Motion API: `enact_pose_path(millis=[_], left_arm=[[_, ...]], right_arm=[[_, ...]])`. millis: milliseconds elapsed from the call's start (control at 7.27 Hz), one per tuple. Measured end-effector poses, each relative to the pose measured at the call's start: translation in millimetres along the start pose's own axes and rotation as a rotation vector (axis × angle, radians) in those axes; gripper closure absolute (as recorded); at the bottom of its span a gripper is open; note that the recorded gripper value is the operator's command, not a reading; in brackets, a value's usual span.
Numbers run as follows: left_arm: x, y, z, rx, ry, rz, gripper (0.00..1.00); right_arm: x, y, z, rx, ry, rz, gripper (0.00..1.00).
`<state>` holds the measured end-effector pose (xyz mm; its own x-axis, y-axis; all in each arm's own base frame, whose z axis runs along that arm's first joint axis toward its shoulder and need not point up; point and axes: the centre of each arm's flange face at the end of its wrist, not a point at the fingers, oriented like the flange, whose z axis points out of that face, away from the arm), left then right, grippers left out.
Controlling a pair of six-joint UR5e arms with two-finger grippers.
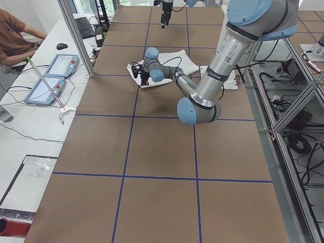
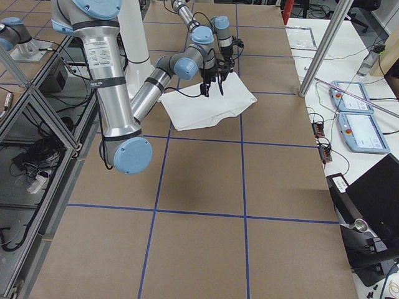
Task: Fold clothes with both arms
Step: 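Pull the shirt corner away from the robot with the left gripper, straightening it, then release the shirt with the left gripper while the right gripper moves to the collar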
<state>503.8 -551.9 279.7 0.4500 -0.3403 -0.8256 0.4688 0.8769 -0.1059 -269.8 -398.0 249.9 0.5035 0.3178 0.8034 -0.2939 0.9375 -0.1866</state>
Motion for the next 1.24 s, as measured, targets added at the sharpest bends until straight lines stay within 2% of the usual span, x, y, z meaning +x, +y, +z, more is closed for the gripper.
enact_pose_path(millis=[275,550,825,963,1238], left_arm=[[23,-56,11,0.053,-0.014,0.035,1.0],[55,-91,37,0.084,0.043,0.079,1.0],[89,-102,50,0.103,0.11,0.162,1.0],[93,-105,56,0.111,0.132,0.183,0.04],[95,-108,59,0.133,0.144,0.21,0.0]], right_arm=[[-1,0,-1,0.0,-0.003,-0.002,0.0],[-1,1,0,0.0,-0.002,-0.002,0.0],[-1,0,0,0.001,-0.001,-0.001,0.0],[-1,0,1,0.001,0.001,0.0,0.0],[0,-2,6,0.004,0.012,0.002,0.0]])
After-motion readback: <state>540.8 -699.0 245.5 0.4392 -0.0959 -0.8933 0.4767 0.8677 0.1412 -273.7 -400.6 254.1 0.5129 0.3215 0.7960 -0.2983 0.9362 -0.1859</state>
